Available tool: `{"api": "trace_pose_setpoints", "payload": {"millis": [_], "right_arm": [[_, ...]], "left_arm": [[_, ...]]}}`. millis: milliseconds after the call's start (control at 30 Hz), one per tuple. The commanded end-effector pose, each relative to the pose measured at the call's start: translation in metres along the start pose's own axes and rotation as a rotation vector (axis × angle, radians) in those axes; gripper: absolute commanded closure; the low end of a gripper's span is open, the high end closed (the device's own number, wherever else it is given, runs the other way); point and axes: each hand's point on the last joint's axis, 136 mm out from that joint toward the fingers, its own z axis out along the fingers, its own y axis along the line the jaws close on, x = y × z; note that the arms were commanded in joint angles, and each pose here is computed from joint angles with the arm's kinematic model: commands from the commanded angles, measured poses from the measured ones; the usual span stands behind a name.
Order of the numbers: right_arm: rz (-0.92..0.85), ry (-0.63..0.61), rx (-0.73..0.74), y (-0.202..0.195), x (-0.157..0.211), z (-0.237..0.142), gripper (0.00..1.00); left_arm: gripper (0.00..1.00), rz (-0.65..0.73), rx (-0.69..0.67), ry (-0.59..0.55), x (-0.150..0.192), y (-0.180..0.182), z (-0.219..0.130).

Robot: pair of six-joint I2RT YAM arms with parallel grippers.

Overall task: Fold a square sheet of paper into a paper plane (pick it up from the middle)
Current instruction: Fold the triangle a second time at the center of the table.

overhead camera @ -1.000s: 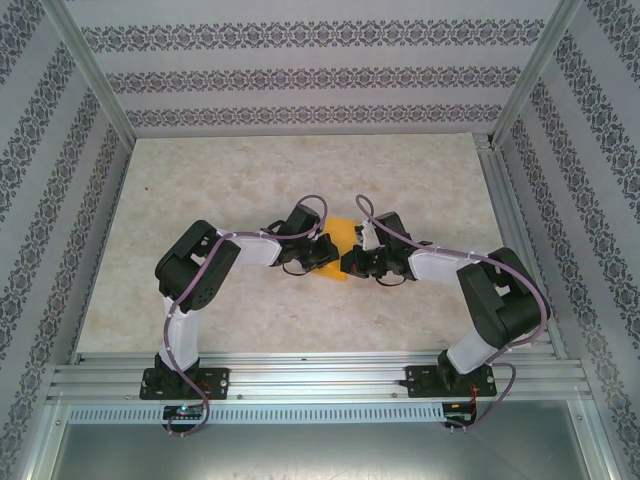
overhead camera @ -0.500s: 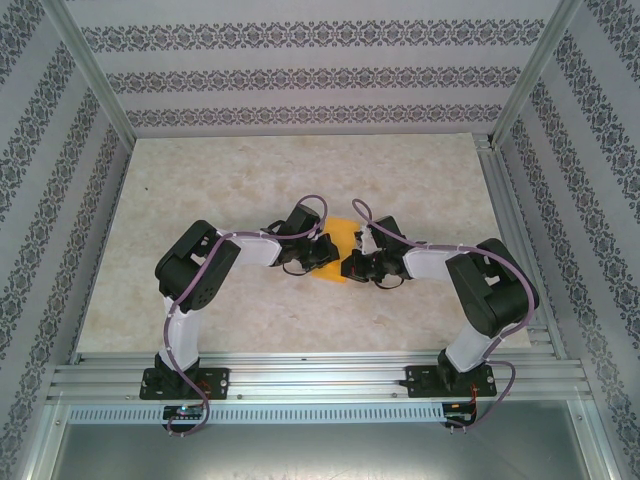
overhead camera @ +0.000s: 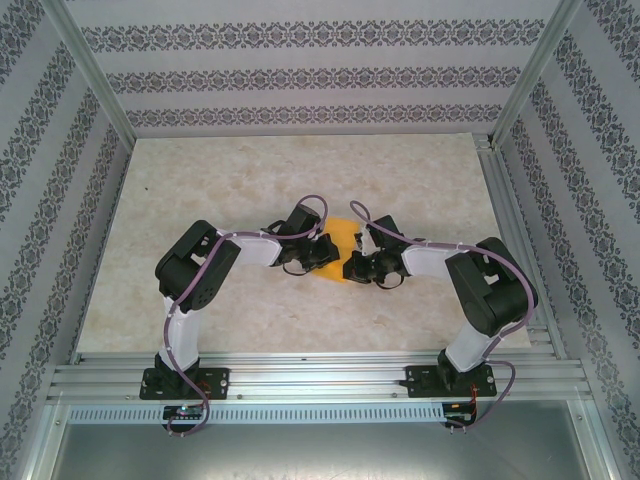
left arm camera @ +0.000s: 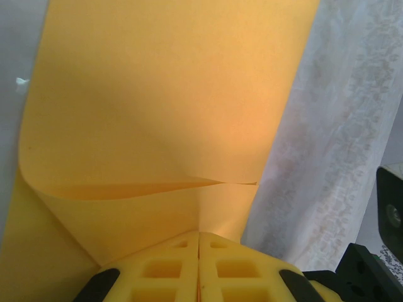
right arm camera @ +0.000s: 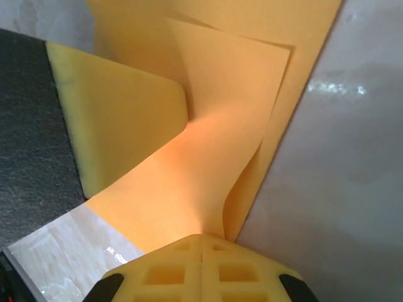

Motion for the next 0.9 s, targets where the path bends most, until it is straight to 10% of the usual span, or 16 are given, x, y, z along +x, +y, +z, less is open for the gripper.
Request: {"api": "trace_pose_setpoints", "payload": {"millis": [0,467,867], "right_arm": [[-0.008,0.028,0.047,0.0,0.012,-0.01,0.96],[0.023,-0.029,-0.018,0.023,-0.012,-0.002,0.95],[0.085,0.115,0.106,-0.022,0.043,0.006,0.95]], "left_arm": [[0.9,-0.004,-0.075,0.018,0.009,0.017,0.006],[0.9,0.0,-0.072,0.019,0.01,0.016,0.004],[0.9,0.003,-0.08,0.019,0.01,0.017,0.004]]}}
